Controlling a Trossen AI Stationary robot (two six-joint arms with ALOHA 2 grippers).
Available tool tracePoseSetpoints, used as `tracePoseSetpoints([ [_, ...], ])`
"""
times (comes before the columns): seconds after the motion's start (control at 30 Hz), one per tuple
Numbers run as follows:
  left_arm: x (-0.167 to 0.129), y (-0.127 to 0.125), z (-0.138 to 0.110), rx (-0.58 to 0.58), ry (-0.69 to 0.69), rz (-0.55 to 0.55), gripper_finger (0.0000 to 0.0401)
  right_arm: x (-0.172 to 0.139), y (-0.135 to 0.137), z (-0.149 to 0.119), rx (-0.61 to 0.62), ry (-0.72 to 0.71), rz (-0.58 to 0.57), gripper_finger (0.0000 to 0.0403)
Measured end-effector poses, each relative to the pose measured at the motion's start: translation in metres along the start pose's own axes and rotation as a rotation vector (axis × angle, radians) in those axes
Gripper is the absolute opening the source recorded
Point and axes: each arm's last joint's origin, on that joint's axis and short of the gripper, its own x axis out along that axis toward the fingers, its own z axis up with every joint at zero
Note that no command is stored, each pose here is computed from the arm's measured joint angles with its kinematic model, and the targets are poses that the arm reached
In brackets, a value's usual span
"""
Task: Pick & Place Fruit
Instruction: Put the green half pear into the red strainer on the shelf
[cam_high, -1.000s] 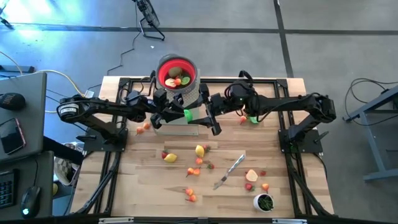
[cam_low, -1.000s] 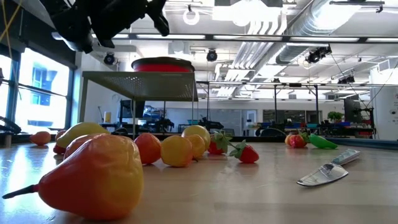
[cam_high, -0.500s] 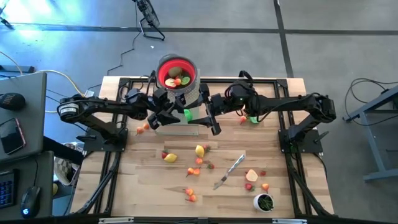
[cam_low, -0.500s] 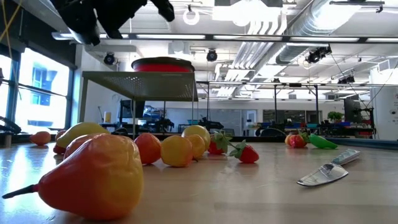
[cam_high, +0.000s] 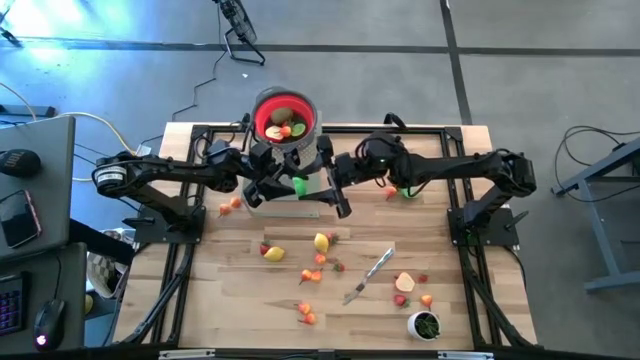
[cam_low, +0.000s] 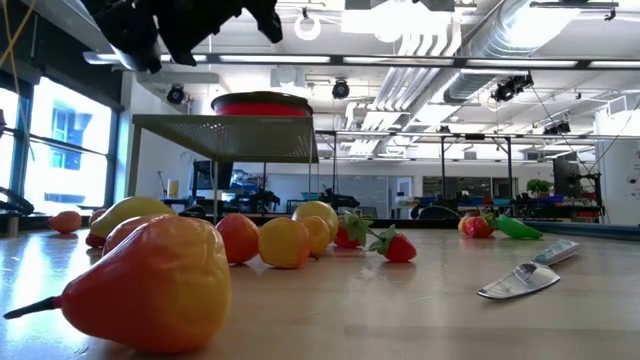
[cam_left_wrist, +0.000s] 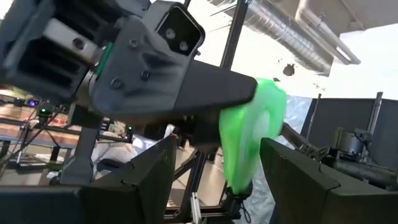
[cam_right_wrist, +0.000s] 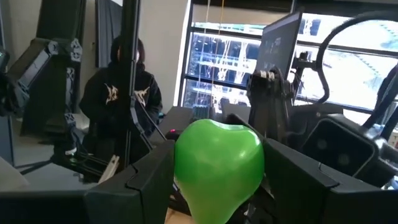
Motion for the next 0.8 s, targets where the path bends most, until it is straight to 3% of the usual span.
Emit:
tracePoseSetpoints([
  [0.23, 0.0019, -0.0017, -0.0028, -0.008, 0.021, -0.016, 0.0228, -0.0010, -0.0039, -0.0013, -0.010, -0.002, -0.002, 0.0219],
  [0.53, 0.0020, -0.0026, -0.0040, -0.007, 0.050, -0.050, 0.0228, -0.0056, -0.0090, -0.0018, 0.020, -0.010, 0.114, 0.0219],
  [0.8, 0.0020, -0.0027, -0.0041, -0.004, 0.052, -0.053, 0.0228, -0.0058, -0.0093, -0.0018, 0.018, -0.012, 0.122, 0.0219],
])
